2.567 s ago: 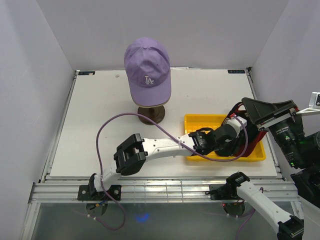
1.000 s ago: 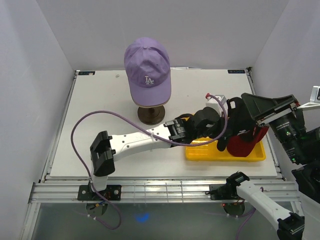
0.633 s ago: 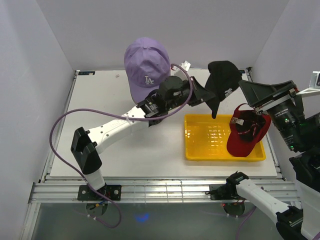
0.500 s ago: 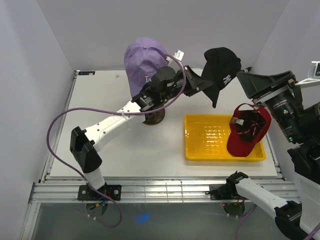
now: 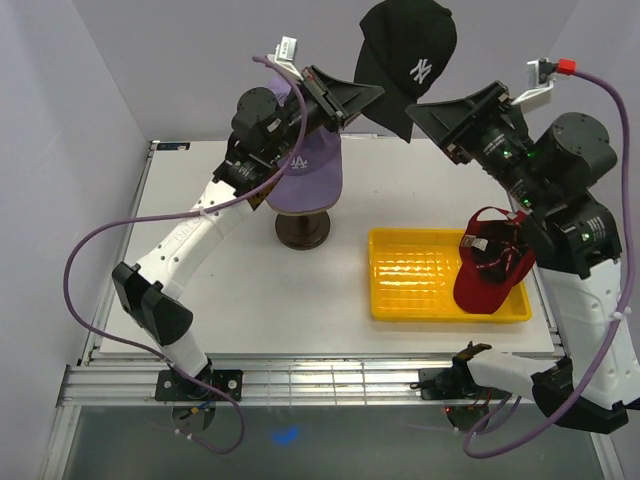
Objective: Stack the hats
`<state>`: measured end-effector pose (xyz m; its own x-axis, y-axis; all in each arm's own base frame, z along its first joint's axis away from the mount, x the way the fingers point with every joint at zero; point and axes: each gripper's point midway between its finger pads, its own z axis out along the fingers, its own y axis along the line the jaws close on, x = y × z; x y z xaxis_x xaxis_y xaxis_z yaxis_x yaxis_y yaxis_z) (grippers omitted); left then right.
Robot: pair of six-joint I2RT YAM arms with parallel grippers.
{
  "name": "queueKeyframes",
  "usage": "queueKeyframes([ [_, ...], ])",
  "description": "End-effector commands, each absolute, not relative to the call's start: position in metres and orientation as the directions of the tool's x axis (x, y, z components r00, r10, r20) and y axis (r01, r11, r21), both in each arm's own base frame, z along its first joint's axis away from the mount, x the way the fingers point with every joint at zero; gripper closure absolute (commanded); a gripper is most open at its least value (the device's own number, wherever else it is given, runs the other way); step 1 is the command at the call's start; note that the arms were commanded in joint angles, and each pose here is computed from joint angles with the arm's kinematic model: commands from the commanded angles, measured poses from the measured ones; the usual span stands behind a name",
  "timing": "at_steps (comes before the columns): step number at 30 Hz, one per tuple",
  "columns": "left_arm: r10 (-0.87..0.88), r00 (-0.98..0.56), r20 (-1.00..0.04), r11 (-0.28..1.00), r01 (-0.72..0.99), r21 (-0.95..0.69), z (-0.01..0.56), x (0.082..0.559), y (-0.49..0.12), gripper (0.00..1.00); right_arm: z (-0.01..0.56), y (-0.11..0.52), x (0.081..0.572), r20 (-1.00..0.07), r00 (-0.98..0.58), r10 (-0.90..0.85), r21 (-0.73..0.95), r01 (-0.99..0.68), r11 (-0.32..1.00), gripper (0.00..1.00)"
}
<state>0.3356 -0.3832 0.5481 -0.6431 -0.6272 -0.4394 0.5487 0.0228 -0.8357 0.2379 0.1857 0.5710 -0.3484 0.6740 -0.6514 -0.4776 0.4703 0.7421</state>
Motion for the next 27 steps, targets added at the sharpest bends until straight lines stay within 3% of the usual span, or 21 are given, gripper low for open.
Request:
queueKeyframes([
  [1,-0.676,-0.606,-0.419,-0.083,0.628,-0.774,0.602,0.309,-0.334,1.00,0.584,0.215,0.234,-0.611,-0.444,0.655,0.757,-0.570,0.320,0.51],
  [12,-0.694,-0.633,-0.343,-0.207,0.632,-0.747,0.621,0.303,-0.258,1.00,0.590,0.233,0.269,-0.504,-0.603,0.618,0.778,-0.628,0.021,0.33],
  [18,-0.675,-0.682,-0.282,-0.328,0.619,-0.713,0.623,0.286,-0.242,1.00,0.564,0.232,0.290,-0.442,-0.643,0.626,0.819,-0.574,-0.011,0.25],
  [27,-0.681,-0.695,-0.229,-0.379,0.603,-0.702,0.610,0.276,-0.232,1.00,0.561,0.247,0.294,-0.413,-0.656,0.631,0.819,-0.571,-0.057,0.24],
])
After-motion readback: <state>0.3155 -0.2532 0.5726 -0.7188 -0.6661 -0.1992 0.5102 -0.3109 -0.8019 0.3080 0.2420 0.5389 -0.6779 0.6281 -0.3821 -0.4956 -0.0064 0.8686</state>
